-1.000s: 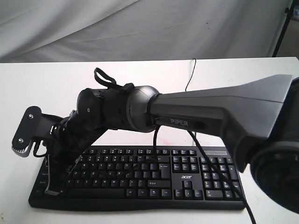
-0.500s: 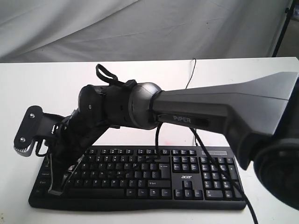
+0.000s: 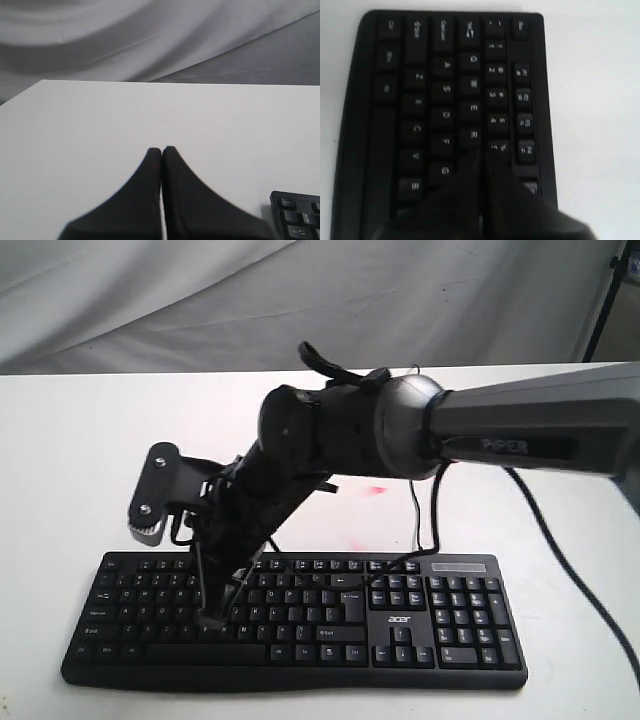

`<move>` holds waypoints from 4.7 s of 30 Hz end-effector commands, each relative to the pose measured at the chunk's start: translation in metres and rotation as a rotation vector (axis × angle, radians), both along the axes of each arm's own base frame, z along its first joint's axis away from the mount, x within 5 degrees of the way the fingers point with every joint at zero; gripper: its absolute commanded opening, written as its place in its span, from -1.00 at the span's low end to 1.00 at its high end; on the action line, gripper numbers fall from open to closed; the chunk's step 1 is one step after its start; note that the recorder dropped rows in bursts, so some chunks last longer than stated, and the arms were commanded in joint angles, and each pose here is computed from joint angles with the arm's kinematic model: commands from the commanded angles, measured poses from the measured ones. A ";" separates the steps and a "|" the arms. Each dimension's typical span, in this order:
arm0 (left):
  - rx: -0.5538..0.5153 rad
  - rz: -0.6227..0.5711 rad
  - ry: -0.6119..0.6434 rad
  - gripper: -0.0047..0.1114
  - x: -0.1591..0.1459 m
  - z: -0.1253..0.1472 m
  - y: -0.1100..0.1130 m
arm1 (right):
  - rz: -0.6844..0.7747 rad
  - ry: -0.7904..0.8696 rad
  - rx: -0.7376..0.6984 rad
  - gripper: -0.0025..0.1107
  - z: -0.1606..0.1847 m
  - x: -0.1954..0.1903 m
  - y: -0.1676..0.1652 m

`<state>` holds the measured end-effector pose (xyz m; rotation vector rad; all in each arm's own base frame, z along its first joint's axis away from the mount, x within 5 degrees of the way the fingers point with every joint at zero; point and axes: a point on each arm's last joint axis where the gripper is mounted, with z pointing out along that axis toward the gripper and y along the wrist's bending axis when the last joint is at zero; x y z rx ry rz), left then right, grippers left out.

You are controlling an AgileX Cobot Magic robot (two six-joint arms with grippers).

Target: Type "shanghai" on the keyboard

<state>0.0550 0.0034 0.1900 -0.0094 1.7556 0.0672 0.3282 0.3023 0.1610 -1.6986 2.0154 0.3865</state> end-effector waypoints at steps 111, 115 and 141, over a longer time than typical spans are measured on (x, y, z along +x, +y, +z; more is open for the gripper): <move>-0.002 -0.004 -0.006 -0.91 0.000 -0.001 0.000 | 0.072 -0.007 0.075 -0.96 0.000 -0.012 -0.052; -0.002 -0.004 -0.006 -0.91 0.000 -0.001 0.000 | 0.069 -0.007 0.077 -0.96 0.001 -0.012 -0.051; -0.002 -0.004 -0.006 -0.91 0.000 -0.001 0.000 | -0.004 -0.240 0.273 -0.96 0.120 -0.034 -0.067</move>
